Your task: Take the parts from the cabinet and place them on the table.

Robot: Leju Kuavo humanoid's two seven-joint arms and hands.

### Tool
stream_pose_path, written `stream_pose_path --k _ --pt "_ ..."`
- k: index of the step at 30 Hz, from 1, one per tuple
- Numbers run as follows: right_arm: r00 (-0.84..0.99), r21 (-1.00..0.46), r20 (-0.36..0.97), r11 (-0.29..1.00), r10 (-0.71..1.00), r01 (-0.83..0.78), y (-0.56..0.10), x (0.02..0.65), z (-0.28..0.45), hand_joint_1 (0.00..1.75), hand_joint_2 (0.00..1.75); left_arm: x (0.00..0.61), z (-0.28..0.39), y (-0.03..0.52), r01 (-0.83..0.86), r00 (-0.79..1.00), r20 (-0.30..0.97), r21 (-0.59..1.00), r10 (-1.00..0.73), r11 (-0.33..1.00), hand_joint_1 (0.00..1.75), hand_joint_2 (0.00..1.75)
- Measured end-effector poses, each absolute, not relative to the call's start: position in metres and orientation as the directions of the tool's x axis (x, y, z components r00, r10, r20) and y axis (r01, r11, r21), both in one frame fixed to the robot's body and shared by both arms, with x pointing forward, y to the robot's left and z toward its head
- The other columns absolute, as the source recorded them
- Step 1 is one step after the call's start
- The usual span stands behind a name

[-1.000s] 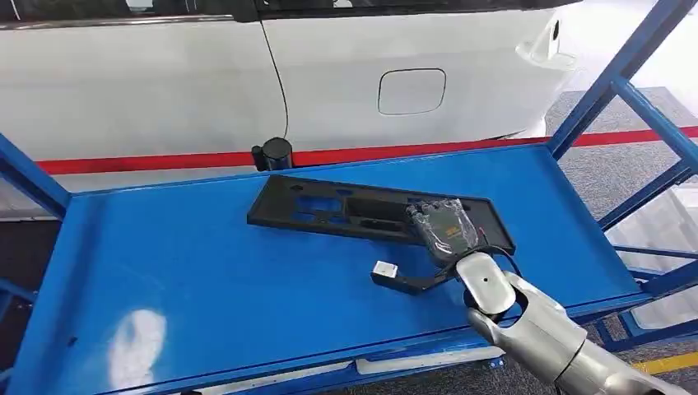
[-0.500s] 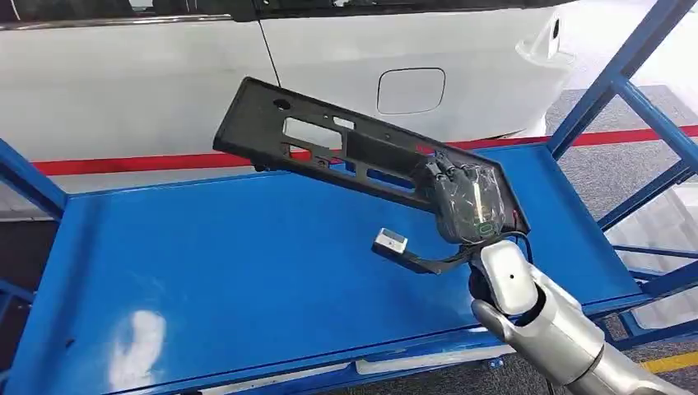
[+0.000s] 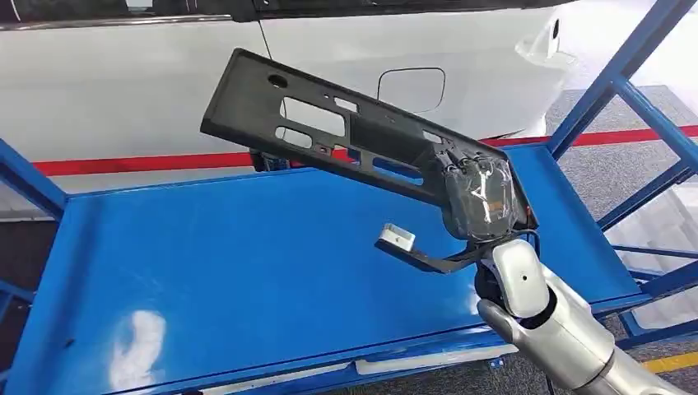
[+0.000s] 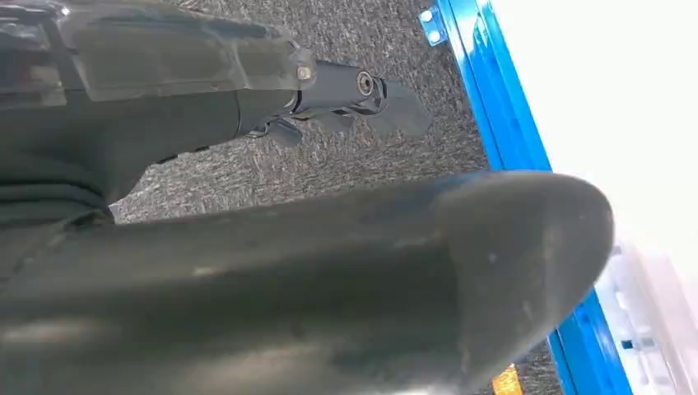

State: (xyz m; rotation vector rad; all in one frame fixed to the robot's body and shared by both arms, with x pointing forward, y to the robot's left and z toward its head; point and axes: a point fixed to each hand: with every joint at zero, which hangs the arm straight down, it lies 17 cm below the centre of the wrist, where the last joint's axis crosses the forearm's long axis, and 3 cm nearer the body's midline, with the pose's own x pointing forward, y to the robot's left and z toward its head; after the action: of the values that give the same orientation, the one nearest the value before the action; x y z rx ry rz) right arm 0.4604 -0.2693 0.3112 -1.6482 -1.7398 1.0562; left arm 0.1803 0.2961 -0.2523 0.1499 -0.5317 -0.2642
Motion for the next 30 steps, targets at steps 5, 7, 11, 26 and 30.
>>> stream_pose_path --k 5,7,11,26,30 --pt "-0.119 -0.780 -0.069 0.021 0.991 0.625 -0.274 0.452 0.341 1.75 1.75 0.181 -0.252 0.294 0.193 0.831 0.487 0.201 -0.269 0.960 0.00 0.00" --pt "-0.126 -0.761 0.040 0.112 0.991 0.639 -0.284 0.445 0.364 1.75 1.75 0.183 -0.251 0.290 0.179 0.831 0.495 0.193 -0.253 0.965 0.00 0.00" --pt "-0.218 -0.601 0.374 0.415 0.901 0.684 -0.320 0.414 0.417 1.75 1.75 0.189 -0.247 0.285 0.134 0.814 0.535 0.202 -0.224 0.970 0.00 0.00" --pt "-0.825 0.193 0.398 0.843 0.401 0.503 -0.387 0.239 0.535 1.75 1.75 0.201 -0.225 0.244 -0.085 0.704 0.706 -0.018 0.073 0.996 0.00 1.75" --pt "-0.834 0.247 0.403 0.832 0.377 0.496 -0.398 0.235 0.533 1.75 1.75 0.200 -0.225 0.238 -0.090 0.708 0.702 -0.027 0.083 0.996 0.00 1.75"
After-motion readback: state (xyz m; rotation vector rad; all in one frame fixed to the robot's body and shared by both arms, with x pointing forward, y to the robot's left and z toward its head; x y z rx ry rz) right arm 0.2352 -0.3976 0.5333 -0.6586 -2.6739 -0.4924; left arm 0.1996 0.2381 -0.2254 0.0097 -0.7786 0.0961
